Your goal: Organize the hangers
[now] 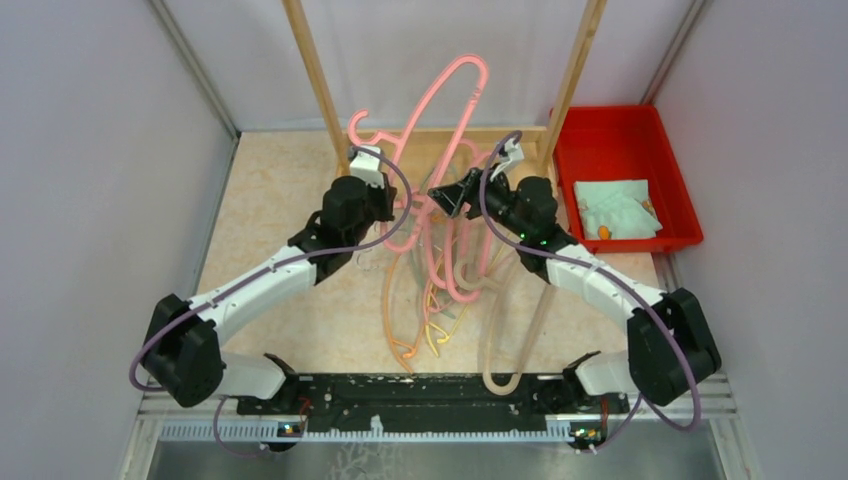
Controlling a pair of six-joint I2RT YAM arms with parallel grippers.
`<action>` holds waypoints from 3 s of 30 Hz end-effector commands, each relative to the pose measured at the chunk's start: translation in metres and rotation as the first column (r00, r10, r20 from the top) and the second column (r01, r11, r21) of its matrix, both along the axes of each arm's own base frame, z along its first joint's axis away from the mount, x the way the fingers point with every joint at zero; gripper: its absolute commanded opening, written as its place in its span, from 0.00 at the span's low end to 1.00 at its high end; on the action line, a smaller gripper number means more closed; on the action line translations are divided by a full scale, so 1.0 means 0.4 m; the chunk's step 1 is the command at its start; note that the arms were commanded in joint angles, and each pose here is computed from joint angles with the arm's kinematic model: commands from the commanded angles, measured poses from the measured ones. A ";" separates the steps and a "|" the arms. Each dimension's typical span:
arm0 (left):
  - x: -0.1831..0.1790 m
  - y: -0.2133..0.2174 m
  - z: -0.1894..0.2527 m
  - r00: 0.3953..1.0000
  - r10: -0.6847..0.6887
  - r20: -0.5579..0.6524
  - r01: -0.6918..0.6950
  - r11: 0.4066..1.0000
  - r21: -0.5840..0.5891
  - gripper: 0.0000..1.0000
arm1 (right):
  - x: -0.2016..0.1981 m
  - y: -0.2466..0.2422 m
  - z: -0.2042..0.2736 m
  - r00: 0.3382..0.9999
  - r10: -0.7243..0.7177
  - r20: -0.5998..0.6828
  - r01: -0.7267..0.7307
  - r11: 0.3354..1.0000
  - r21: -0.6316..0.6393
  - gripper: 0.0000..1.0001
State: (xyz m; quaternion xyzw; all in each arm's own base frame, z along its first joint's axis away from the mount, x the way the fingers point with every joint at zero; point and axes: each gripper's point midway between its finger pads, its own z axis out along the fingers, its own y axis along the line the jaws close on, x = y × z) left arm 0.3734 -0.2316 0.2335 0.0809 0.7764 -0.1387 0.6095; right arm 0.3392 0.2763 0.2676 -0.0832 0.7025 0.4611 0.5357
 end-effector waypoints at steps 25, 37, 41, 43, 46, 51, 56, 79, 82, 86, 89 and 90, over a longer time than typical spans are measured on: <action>-0.046 -0.093 0.245 0.953 -0.183 0.241 0.232 0.954 -0.189 0.25 | 0.035 0.145 0.053 0.973 0.191 0.130 -0.212 0.962 0.174 0.00; -0.210 -0.029 0.281 0.915 -0.276 0.296 0.349 0.908 -0.233 1.00 | 0.160 0.130 0.082 0.965 0.209 0.155 -0.241 0.945 0.223 0.00; -0.260 0.006 0.284 0.904 -0.279 0.323 0.364 0.900 -0.240 1.00 | 0.162 0.091 0.140 0.939 0.261 0.225 -0.328 0.874 0.357 0.00; -0.271 0.031 0.282 0.908 -0.254 0.334 0.342 0.909 -0.239 1.00 | 0.144 0.065 0.174 0.910 0.305 0.280 -0.404 0.802 0.439 0.00; -0.269 0.064 0.268 0.921 -0.206 0.331 0.288 0.932 -0.220 1.00 | 0.127 0.041 0.195 0.873 0.380 0.304 -0.487 0.698 0.525 0.00; -0.256 0.077 0.235 0.937 -0.177 0.301 0.245 0.947 -0.207 1.00 | 0.060 0.065 0.250 0.810 0.424 0.405 -0.577 0.697 0.426 0.00; -0.242 0.069 0.210 0.945 -0.171 0.278 0.232 0.951 -0.203 1.00 | -0.022 0.074 0.327 0.742 0.474 0.474 -0.655 0.661 0.365 0.00; -0.242 0.105 0.186 0.956 -0.114 0.270 0.171 0.966 -0.196 0.99 | -0.095 0.117 0.541 0.617 0.490 0.616 -0.780 0.487 0.394 0.00; -0.241 0.105 0.182 0.958 -0.114 0.264 0.168 0.966 -0.196 1.00 | -0.099 0.118 0.558 0.600 0.502 0.623 -0.795 0.461 0.394 0.00; -0.241 0.107 0.173 0.961 -0.109 0.255 0.162 0.967 -0.197 1.00 | -0.123 0.120 0.568 0.579 0.525 0.624 -0.811 0.446 0.378 0.00; -0.237 0.108 0.170 0.962 -0.104 0.253 0.156 0.968 -0.197 1.00 | -0.131 0.115 0.577 0.580 0.527 0.622 -0.812 0.435 0.389 0.00; -0.237 0.106 0.171 0.962 -0.106 0.253 0.158 0.968 -0.197 1.00 | -0.131 0.114 0.581 0.582 0.527 0.619 -0.811 0.427 0.399 0.00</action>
